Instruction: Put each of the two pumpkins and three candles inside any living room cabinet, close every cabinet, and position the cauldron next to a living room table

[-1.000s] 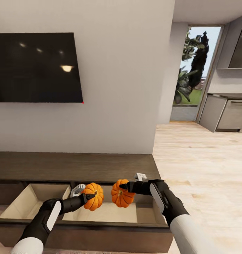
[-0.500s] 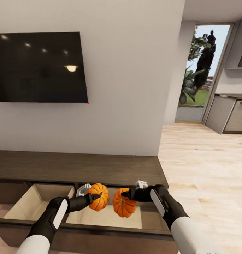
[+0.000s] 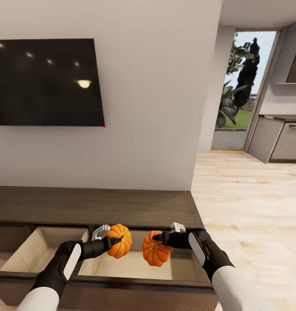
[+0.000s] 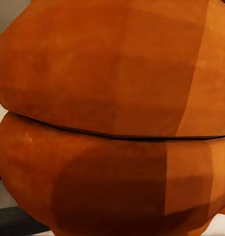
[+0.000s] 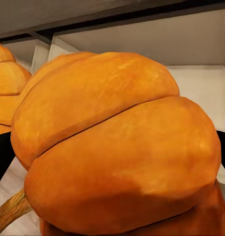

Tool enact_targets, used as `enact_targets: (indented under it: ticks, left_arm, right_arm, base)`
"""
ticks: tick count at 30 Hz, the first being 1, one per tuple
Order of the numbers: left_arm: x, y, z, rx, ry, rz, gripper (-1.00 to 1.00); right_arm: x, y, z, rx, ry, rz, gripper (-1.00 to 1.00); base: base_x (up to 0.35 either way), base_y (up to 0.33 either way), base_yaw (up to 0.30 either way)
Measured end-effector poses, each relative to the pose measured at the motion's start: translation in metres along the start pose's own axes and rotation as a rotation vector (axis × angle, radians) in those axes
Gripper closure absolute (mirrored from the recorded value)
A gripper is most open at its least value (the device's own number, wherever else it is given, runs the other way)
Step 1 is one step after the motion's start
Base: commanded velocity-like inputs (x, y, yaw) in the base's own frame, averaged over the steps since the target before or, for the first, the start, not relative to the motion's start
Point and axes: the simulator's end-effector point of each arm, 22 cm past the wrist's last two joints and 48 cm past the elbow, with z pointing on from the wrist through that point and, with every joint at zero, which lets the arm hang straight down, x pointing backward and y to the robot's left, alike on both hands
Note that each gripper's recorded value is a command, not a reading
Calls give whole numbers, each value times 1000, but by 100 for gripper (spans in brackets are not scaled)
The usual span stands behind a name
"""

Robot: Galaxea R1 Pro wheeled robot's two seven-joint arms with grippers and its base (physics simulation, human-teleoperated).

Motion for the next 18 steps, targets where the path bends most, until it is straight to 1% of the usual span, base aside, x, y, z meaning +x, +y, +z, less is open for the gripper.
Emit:
enact_targets:
  ticks: [3, 5, 9, 11, 12, 13, 14, 15, 18]
  left_arm:
    - [0, 1, 0, -4, 1, 3, 100]
    - [0, 2, -1, -5, 2, 4, 100]
    - [2, 1, -1, -2, 9, 2, 100]
    - [4, 1, -1, -2, 20, -3, 100]
    - [4, 1, -1, -1, 23, -5, 100]
    - [6, 0, 0, 0, 31, -10, 100]
    - [7, 0, 0, 0, 34, -11, 100]
    - [8, 0, -1, 1, 37, -15, 100]
    - [12, 1, 0, -1, 49, -21, 100]
  right_arm:
    - [0, 0, 0, 0, -1, 1, 100]
    - [-2, 0, 0, 1, -5, -3, 100]
    - [-8, 0, -1, 1, -30, -13, 100]
    - [-11, -2, -1, 13, -40, -20, 100]
    - [-11, -4, -1, 25, -42, -22, 100]
    - [-12, -15, -1, 75, -45, -24, 100]
    - [-11, -20, -1, 99, -43, -29, 100]
    - [-12, -23, -1, 115, -45, -17, 100]
    - [-10, -30, -1, 153, -39, -17, 100]
  base:
    - [0, 0, -239]
    - [0, 0, -147]
    - [0, 0, -65]
    - [0, 0, -25]
    - [0, 0, -11]
    - [0, 0, -9]
    - [0, 0, -6]
    - [0, 0, -5]
    - [0, 0, -2]
